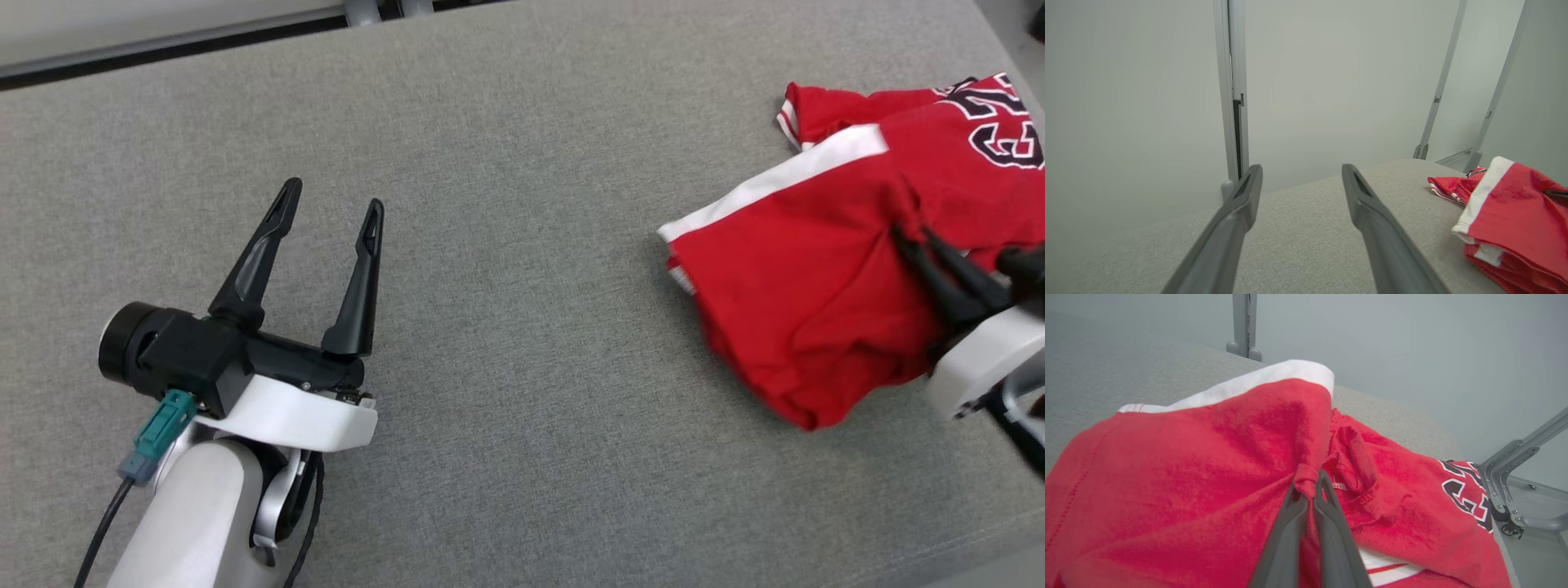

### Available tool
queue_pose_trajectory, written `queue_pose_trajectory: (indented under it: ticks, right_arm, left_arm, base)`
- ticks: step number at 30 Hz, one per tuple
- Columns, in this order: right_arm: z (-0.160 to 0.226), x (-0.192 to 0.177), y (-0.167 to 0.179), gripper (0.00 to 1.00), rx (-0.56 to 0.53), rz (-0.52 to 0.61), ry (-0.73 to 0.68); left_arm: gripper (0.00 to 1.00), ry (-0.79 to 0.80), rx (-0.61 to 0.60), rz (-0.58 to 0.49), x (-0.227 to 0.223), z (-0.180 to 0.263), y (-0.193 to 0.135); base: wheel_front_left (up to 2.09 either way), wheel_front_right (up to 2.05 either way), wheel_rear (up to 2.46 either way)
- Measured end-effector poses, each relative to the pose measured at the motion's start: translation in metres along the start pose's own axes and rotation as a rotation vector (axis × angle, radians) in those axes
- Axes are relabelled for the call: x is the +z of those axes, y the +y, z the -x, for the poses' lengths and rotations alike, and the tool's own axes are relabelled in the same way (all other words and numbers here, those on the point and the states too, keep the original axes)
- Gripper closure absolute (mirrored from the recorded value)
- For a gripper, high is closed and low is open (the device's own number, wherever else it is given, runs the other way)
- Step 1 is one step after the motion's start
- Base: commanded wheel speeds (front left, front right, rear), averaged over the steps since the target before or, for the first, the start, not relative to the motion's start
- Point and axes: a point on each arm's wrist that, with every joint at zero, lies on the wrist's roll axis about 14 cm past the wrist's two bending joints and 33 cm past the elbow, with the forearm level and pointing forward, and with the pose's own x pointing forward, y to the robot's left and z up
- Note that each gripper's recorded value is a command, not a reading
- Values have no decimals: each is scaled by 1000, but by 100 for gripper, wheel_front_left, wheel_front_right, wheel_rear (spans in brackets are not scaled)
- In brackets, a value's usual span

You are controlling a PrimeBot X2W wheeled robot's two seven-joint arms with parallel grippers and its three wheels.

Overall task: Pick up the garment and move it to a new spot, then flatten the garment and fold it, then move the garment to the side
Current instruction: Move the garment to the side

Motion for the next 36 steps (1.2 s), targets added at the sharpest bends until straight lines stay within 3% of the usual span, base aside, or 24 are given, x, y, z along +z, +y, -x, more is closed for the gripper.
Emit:
queue_pose_trajectory:
  ticks: [5,11,17,19,28,36]
  right_arm:
    - [-13,18,-58,100,-92,78,13]
    - [-20,0,-123,100,-249,32,93]
    - [-38,-31,-134,100,-289,-14,154]
    - [-43,-39,-132,2,-295,-37,157]
    - [-30,-32,-140,0,-392,-105,40]
    - [-6,-14,-112,0,-379,-152,-82]
  left_arm:
    - [0,16,10,-5,-14,-7,13]
    - [0,29,21,-3,-29,-13,27]
    - [0,76,46,-14,-51,-9,45]
    - [0,85,52,-16,-55,-8,48]
    - [0,72,47,-24,-44,-8,43]
    - [0,67,76,-18,-29,9,37]
  base:
    - [0,0,0]
    - [0,0,0]
    - [0,0,0]
    - [0,0,0]
    - [0,0,0]
    - [0,0,0]
